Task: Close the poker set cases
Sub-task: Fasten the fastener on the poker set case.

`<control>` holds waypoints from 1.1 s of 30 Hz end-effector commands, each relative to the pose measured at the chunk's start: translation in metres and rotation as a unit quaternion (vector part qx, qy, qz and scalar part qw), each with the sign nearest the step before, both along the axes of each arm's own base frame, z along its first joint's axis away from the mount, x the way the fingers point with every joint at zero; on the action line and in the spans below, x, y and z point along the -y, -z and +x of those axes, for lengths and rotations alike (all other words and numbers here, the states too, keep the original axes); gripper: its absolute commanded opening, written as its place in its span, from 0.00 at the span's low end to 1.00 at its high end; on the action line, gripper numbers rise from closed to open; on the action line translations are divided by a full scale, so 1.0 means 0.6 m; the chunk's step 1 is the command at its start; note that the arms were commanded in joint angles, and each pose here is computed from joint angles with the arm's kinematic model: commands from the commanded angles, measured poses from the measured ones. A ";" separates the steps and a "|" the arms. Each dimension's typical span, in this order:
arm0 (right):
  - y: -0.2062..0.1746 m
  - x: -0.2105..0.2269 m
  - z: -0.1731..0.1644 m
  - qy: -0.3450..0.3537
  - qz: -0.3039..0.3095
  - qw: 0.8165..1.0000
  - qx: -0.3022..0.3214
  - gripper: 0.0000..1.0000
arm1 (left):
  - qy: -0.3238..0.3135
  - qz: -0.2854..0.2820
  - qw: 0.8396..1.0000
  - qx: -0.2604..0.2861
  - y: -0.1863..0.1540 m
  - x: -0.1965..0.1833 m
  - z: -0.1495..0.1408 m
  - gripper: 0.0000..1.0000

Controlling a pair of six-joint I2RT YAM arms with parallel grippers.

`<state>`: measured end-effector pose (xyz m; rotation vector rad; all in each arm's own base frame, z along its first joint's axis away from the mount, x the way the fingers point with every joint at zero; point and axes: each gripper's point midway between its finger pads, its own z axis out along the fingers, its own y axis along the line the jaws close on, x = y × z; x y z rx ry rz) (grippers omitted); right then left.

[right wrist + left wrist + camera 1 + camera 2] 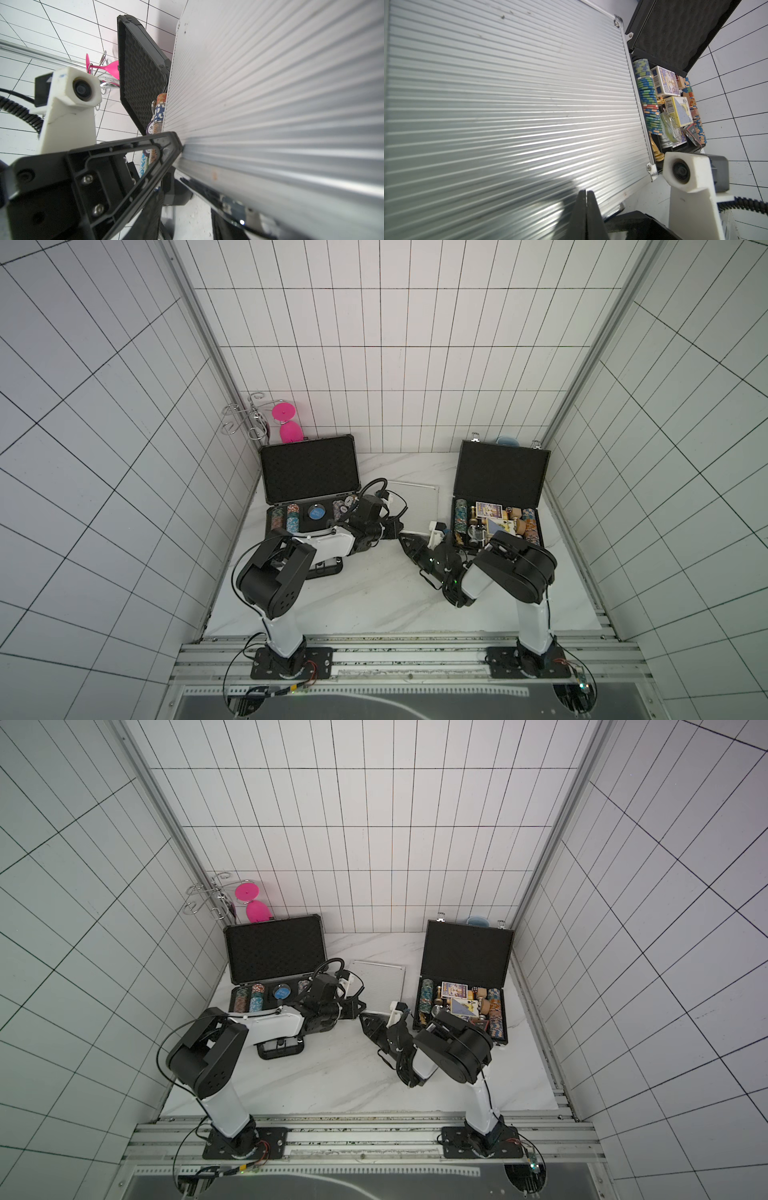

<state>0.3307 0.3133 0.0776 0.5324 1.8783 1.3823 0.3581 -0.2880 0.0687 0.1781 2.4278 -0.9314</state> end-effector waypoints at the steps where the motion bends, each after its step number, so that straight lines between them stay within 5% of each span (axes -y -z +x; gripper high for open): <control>1: -0.123 0.037 0.057 0.089 0.100 0.986 0.097 0.41 | -0.006 0.185 0.941 -0.283 0.224 -0.133 -0.211 0.00; 33: -0.186 0.003 0.075 0.068 0.146 0.976 0.148 0.40 | -0.027 0.167 0.929 -0.329 0.240 -0.160 -0.211 0.00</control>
